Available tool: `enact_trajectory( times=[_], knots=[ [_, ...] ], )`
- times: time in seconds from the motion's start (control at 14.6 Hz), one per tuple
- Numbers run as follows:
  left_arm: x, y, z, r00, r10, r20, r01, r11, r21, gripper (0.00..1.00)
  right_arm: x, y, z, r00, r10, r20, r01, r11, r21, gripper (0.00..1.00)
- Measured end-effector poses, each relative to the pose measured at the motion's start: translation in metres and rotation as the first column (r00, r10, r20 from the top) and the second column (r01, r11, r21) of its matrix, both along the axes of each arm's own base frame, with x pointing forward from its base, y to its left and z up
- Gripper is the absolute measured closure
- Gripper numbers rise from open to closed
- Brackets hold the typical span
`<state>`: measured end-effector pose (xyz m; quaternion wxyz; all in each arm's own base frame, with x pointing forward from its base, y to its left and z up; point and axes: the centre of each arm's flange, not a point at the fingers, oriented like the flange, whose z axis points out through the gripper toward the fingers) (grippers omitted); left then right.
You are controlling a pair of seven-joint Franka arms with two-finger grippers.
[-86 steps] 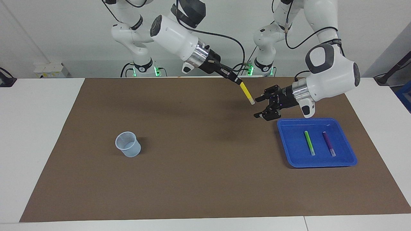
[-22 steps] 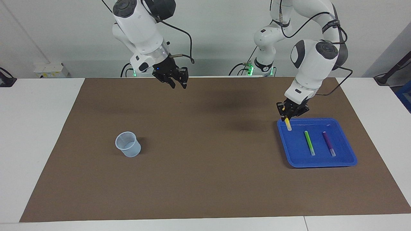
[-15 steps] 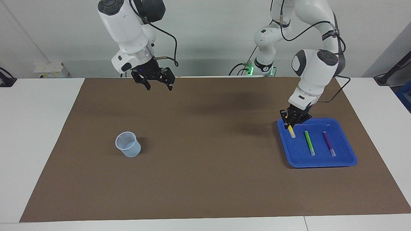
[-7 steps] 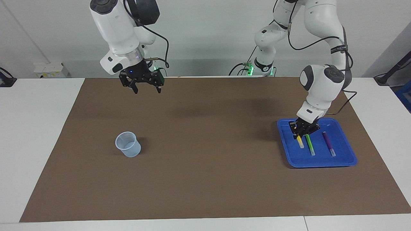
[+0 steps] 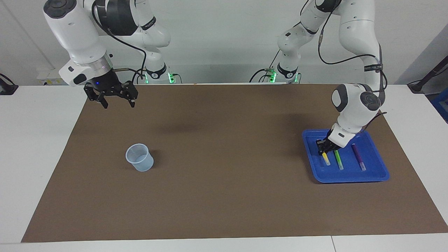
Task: Right arm passes pens to left for tray arrangement
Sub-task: 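Release the yellow pen in the tray and raise the left gripper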
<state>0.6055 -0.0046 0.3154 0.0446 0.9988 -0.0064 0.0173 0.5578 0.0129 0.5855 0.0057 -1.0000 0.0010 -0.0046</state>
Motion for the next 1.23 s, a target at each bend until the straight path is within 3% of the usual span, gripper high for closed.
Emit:
enact_trajectory(
  times=[0.82,0.96,1.23],
  knots=[
    [0.000,0.008,-0.004,1.000,0.023,0.013,-0.023,1.000,-0.001,0.79,-0.005,-0.020,0.012,1.000,-0.014,0.022,0.014,1.000,-0.002,0.00],
    [0.000,0.007,-0.005,1.000,0.025,0.015,-0.025,1.000,-0.002,0.63,-0.005,-0.018,0.012,1.000,-0.010,0.022,0.010,1.000,-0.002,0.00],
    [0.000,0.007,-0.006,1.000,0.026,0.015,-0.026,1.000,-0.002,0.59,-0.005,-0.014,0.012,1.000,-0.004,0.022,0.004,1.000,-0.002,0.00]
  ],
)
